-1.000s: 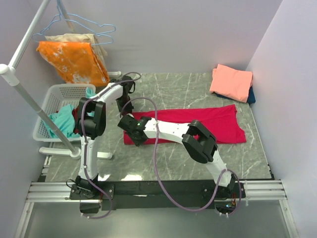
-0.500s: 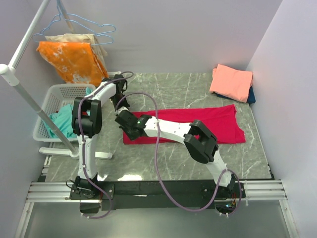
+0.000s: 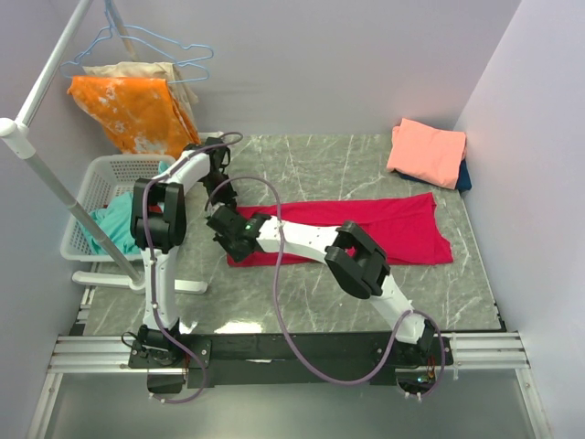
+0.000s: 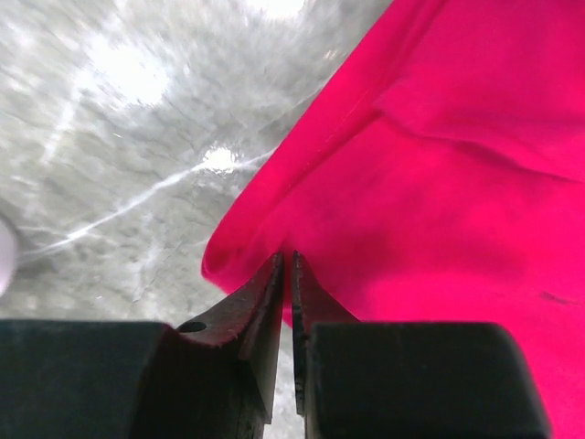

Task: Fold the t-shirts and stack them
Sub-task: Fold the tshirt

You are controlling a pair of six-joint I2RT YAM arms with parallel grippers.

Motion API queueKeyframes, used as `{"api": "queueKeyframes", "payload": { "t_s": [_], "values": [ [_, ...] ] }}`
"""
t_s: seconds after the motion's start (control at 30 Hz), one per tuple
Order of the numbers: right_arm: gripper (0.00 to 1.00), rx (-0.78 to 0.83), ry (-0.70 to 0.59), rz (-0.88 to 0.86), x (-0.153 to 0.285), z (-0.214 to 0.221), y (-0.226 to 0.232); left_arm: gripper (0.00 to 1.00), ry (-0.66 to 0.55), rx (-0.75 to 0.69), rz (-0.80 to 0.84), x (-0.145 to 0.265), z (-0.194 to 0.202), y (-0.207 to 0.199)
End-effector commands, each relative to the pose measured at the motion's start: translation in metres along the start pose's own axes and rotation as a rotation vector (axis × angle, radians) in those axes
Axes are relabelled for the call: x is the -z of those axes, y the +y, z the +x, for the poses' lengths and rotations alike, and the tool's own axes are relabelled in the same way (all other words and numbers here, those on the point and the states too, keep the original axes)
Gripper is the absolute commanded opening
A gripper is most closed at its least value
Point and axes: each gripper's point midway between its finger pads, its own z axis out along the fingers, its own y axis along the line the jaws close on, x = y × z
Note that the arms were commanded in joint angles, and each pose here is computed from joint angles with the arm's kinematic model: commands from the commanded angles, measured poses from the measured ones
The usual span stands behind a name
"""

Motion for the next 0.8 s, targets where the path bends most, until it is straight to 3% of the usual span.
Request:
{"api": "queueKeyframes", "payload": {
  "t_s": [0.0, 0.43, 0.77],
  "values": [
    [0.14, 0.017, 0.043, -0.041, -0.010, 0.010, 0.009, 0.22, -0.004, -0.013, 0.007, -0.014, -0.007, 0.003],
    [0.10, 0.146, 0.169, -0.193, 0.012, 0.063, 0.048, 0.21, -0.028, -0.002, -0.048, -0.025, -0.027, 0.007],
    [0.09, 0.172, 0.156, -0.258, 0.015, 0.061, 0.066, 0.21, -0.058, 0.004, -0.070, -0.022, -0.031, 0.011]
  ]
}}
